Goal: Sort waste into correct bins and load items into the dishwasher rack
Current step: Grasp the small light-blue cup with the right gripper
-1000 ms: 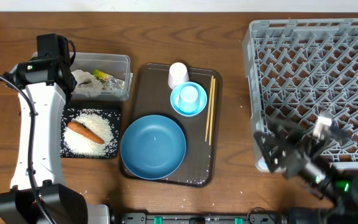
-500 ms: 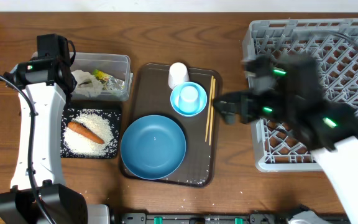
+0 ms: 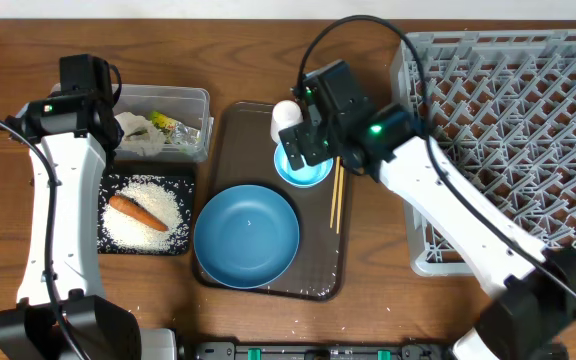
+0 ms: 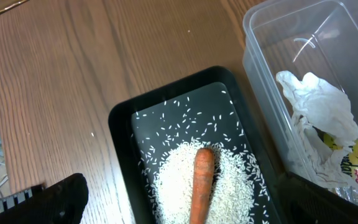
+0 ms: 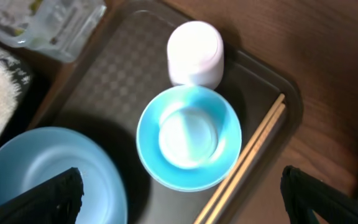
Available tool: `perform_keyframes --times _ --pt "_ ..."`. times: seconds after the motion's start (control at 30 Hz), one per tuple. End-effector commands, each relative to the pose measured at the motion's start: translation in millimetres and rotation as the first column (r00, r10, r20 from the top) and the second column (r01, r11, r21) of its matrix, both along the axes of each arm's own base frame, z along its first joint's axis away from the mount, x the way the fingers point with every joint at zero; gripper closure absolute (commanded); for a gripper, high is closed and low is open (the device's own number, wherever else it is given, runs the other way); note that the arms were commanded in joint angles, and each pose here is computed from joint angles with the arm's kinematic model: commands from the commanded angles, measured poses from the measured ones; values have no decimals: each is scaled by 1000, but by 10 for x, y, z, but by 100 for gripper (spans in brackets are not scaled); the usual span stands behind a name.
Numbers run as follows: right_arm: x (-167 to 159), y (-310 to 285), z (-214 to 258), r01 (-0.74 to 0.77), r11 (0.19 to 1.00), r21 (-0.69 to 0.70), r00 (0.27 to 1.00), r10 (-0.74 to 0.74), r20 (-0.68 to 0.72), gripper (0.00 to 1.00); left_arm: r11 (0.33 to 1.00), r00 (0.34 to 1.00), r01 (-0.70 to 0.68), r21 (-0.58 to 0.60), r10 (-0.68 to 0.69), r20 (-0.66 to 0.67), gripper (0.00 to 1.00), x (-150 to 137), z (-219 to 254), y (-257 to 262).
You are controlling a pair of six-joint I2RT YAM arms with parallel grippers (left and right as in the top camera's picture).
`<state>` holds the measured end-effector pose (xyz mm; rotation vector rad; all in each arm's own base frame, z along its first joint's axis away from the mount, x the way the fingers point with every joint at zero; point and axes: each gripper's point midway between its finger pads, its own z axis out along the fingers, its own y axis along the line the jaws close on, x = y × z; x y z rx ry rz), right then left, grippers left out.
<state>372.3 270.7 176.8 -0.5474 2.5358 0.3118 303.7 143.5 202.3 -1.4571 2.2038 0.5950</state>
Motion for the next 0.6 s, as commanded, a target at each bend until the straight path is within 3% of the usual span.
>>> perform_keyframes --times 0.0,0.37,0.57 --pt "99 85 -157 33 999 -11 999 -33 -13 1 1000 1000 -13 20 13 -3 1 -13 12 33" --pt "137 180 -870 40 997 -65 989 -49 -138 1 1000 1000 -13 20 13 -3 1 -13 12 33" --pt "150 194 -939 52 997 -65 987 -61 -147 1 1000 1000 -13 20 13 -3 1 -13 12 33"
